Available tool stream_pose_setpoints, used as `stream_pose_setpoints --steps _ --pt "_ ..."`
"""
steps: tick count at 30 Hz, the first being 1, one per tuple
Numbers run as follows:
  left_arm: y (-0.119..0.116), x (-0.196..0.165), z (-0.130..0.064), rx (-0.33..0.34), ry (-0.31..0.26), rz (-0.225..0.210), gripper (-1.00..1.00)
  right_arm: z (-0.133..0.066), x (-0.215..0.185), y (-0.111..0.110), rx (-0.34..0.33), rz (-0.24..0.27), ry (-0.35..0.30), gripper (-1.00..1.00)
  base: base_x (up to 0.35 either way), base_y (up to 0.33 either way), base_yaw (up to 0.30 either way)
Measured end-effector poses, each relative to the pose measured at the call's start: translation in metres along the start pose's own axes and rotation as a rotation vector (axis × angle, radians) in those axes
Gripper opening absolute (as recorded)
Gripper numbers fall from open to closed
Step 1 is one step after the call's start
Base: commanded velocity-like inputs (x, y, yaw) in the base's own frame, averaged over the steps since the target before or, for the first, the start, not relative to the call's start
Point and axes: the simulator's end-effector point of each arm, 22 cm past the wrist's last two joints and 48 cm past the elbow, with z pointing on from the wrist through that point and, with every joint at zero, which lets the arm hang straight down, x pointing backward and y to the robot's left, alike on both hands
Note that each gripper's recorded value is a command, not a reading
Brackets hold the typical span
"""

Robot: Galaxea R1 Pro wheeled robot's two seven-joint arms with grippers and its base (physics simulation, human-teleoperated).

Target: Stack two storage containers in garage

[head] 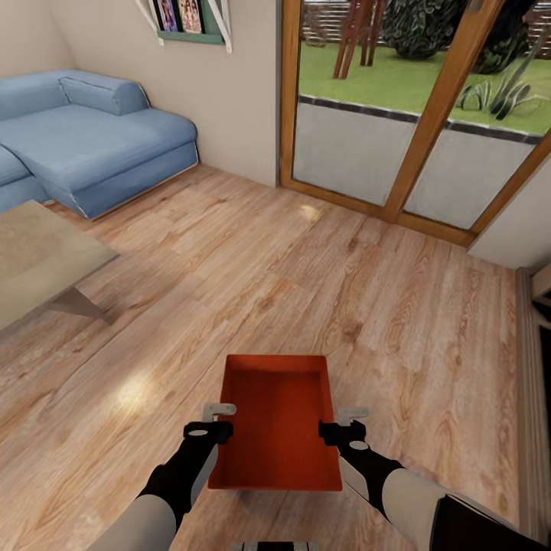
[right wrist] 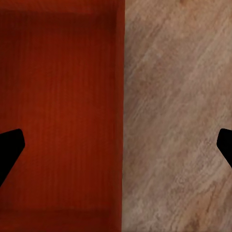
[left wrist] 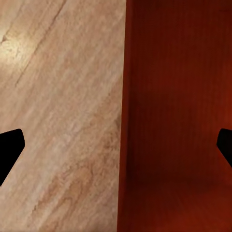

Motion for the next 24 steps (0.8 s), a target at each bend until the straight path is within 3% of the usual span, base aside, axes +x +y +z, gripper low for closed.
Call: stream_pose_setpoints --steps 24 --pt "-0.003 0.021 0.036 -0.004 -0.003 0.001 1.0 0.033 0.026 0.002 -0.005 0.001 0.0 1.0 0.0 0.0 0.0"
